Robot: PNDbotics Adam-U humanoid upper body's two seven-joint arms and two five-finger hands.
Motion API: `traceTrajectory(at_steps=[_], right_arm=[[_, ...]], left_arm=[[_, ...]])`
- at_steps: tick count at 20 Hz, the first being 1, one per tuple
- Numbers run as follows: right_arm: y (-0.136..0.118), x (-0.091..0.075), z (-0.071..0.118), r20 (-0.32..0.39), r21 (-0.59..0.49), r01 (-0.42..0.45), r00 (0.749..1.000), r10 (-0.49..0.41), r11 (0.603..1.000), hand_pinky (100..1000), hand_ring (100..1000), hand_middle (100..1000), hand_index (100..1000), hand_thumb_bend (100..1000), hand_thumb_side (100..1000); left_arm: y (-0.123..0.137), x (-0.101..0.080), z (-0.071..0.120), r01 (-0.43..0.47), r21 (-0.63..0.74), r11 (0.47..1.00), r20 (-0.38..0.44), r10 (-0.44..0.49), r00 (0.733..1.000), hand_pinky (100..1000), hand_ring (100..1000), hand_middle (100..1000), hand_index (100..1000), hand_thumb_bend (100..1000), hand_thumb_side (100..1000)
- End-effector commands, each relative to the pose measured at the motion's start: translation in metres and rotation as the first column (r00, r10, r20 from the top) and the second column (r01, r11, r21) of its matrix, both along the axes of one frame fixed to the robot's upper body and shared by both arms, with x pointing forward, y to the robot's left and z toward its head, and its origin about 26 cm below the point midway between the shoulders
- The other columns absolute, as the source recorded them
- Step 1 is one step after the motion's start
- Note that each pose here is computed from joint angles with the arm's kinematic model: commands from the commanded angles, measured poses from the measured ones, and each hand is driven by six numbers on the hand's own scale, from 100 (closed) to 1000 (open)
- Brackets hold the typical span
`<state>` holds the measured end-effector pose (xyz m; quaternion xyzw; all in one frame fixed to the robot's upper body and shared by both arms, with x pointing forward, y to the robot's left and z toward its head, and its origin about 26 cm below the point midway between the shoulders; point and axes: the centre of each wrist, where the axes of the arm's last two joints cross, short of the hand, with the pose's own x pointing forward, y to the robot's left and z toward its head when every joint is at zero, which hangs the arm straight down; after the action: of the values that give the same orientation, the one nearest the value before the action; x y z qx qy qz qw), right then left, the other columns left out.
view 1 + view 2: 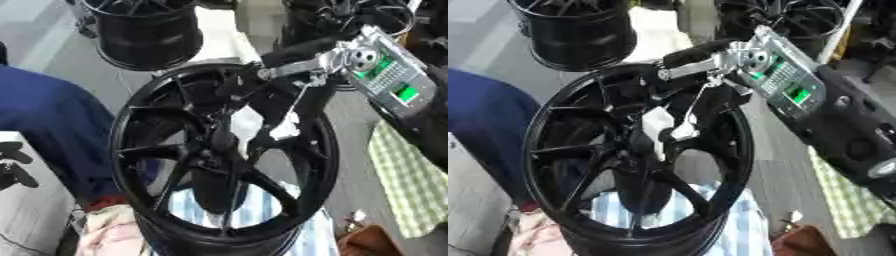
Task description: Pull the pin out of the wheel hub.
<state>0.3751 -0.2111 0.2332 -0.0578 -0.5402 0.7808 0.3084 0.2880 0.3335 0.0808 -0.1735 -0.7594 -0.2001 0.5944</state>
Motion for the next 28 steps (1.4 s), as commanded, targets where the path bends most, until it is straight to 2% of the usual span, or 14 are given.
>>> traceTrajectory(at_steps=[1,12,24,28], right_arm=[[-0.003,0.003,0.003,0.028,-0.013,0.002,1.000,-0.002,1.000,906,928,923,996,308,325],[0.005,0.008,-0.008,0.043,-0.055,-0.020,0.999,0.022,0.998,902,913,880,964,284,311],[0.000,0.019,-0.028,0.028,-0.083,0.010,1.000,-0.008,0.996,894,897,839,927,254,299],[-0.003,0.021,-0.031,0.026,-0.087,0.021,0.999,-0.019,0.996,887,882,794,875,240,299]], left_arm=[[-0.001,0.002,0.010,0.014,0.013,1.000,0.031,-0.015,0.999,542,474,589,771,100,884],[-0.002,0.003,0.011,0.020,0.008,1.000,0.036,-0.020,0.999,542,484,588,772,100,881],[-0.004,0.004,0.012,0.029,0.004,1.000,0.037,-0.029,0.999,543,489,588,772,100,881],[-0.004,0.004,0.012,0.030,0.004,1.000,0.037,-0.030,0.999,542,487,588,772,100,881]])
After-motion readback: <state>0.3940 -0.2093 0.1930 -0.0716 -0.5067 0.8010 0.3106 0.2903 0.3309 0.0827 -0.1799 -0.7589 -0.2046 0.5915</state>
